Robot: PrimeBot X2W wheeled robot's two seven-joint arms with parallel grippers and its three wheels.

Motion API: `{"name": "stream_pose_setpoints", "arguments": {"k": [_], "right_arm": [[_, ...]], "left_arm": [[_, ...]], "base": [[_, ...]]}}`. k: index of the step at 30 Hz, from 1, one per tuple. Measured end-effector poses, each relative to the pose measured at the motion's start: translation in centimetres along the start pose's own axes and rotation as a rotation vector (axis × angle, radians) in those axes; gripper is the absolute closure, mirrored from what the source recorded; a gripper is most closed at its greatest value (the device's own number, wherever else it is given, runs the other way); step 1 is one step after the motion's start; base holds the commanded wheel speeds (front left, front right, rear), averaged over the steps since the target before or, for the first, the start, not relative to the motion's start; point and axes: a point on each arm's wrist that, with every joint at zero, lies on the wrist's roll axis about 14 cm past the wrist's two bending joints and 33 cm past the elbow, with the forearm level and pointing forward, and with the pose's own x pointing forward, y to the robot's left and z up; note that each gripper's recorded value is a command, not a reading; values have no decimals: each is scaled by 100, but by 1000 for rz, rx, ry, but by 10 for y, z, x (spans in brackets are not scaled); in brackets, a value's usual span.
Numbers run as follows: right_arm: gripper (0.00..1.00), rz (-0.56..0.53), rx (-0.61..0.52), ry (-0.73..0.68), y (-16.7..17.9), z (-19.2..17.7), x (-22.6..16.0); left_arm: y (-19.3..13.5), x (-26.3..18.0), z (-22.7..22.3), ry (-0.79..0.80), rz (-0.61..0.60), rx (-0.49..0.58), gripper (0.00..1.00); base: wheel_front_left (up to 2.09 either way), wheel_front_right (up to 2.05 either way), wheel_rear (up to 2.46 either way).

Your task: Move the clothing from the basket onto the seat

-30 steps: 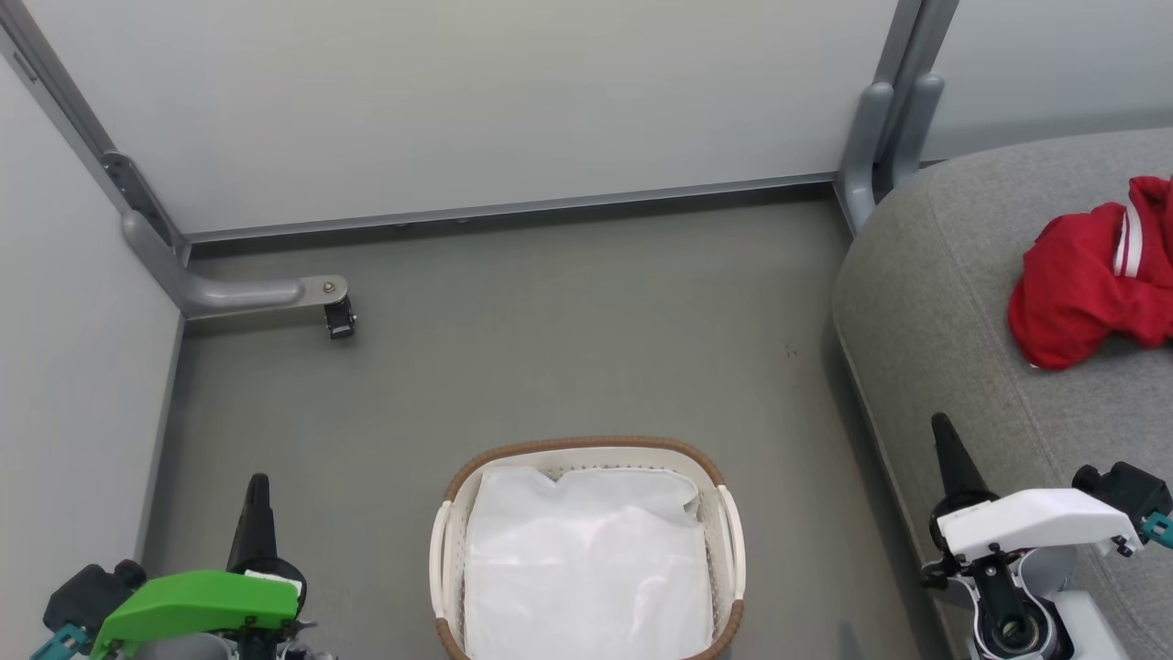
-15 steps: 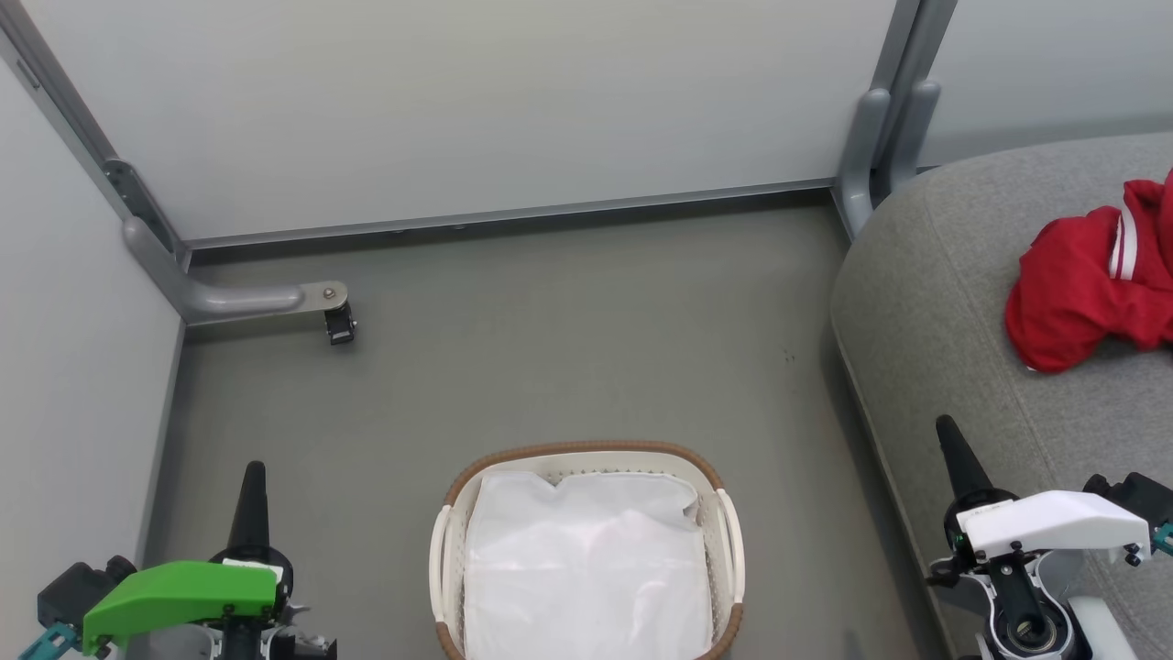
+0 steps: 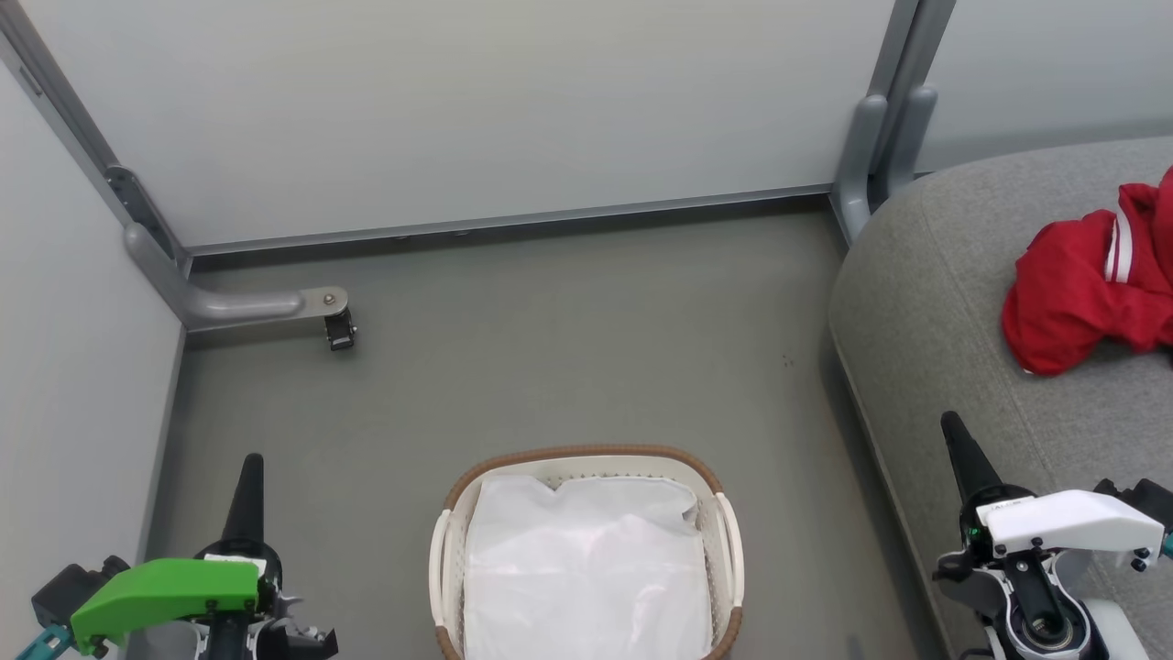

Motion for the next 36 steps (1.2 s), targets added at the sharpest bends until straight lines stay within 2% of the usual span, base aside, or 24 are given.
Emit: {"name": "stream_pose_setpoints", "arguments": {"k": [36], "right_arm": [[100, 61, 260, -11, 14, 12, -7]], "left_arm": [[-27, 3, 6, 17, -94, -247, 100]], "base": [[0, 0, 0]]}}
